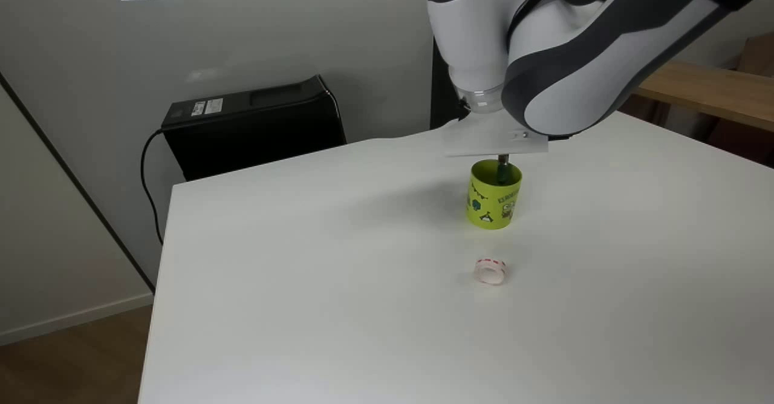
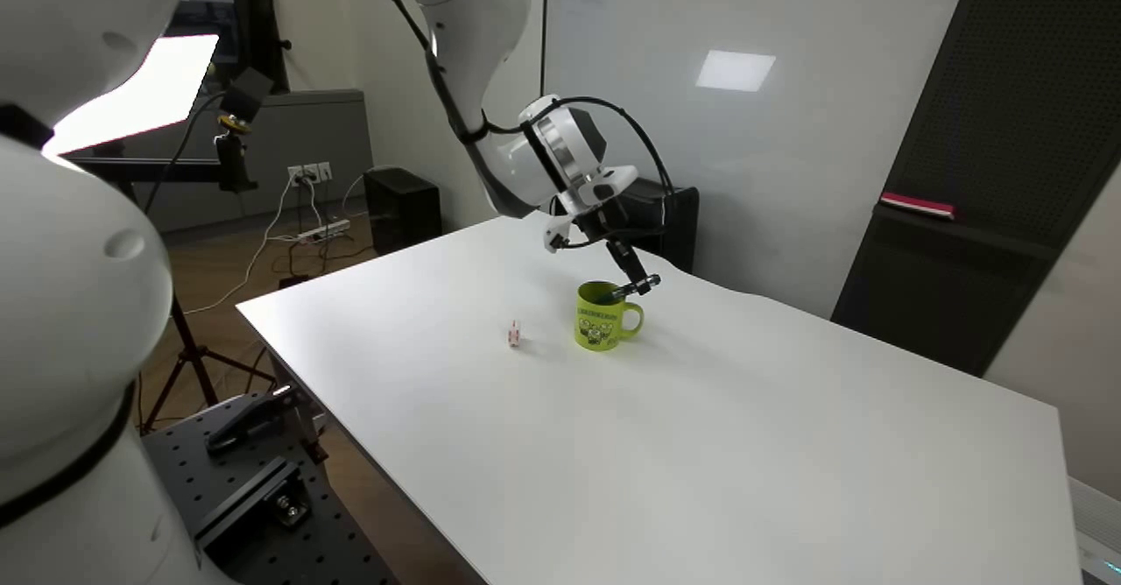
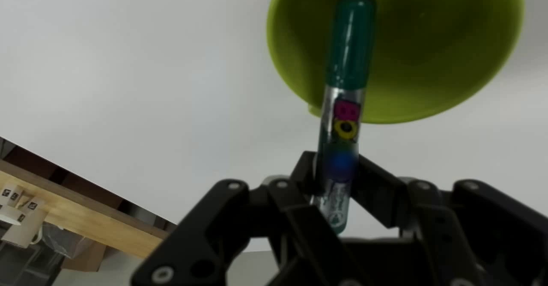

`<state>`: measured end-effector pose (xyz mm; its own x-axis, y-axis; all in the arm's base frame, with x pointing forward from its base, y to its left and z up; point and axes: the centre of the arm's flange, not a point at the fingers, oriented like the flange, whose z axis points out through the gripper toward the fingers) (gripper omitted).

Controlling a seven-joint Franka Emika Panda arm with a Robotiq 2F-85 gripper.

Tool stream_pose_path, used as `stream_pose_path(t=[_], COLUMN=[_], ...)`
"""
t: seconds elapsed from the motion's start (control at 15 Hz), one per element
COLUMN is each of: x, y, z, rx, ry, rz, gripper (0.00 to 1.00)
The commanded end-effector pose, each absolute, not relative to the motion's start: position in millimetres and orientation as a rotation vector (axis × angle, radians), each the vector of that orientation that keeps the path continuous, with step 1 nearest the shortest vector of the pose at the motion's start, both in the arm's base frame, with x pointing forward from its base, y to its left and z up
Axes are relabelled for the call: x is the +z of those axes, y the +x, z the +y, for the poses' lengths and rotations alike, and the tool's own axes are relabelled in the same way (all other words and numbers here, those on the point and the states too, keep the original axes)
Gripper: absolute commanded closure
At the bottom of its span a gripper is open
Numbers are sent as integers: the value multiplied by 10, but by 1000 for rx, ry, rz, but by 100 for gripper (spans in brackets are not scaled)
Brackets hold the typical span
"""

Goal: Put the marker inside the yellow mug

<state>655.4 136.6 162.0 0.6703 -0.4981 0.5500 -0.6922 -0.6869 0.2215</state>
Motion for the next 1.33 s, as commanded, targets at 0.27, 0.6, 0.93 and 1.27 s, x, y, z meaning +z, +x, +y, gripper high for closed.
stream_pose_path(t=[0.27, 0.6, 0.93, 1.27], x=[1458, 1425, 1434, 1391], y=[6455, 6405, 6348, 6291], z=[1500, 1640, 1790, 1871], rx=[751, 782, 873, 990], ry=[2414, 2411, 2392, 2350], rz=[-928, -910, -876, -830], gripper=[94, 94, 94, 94])
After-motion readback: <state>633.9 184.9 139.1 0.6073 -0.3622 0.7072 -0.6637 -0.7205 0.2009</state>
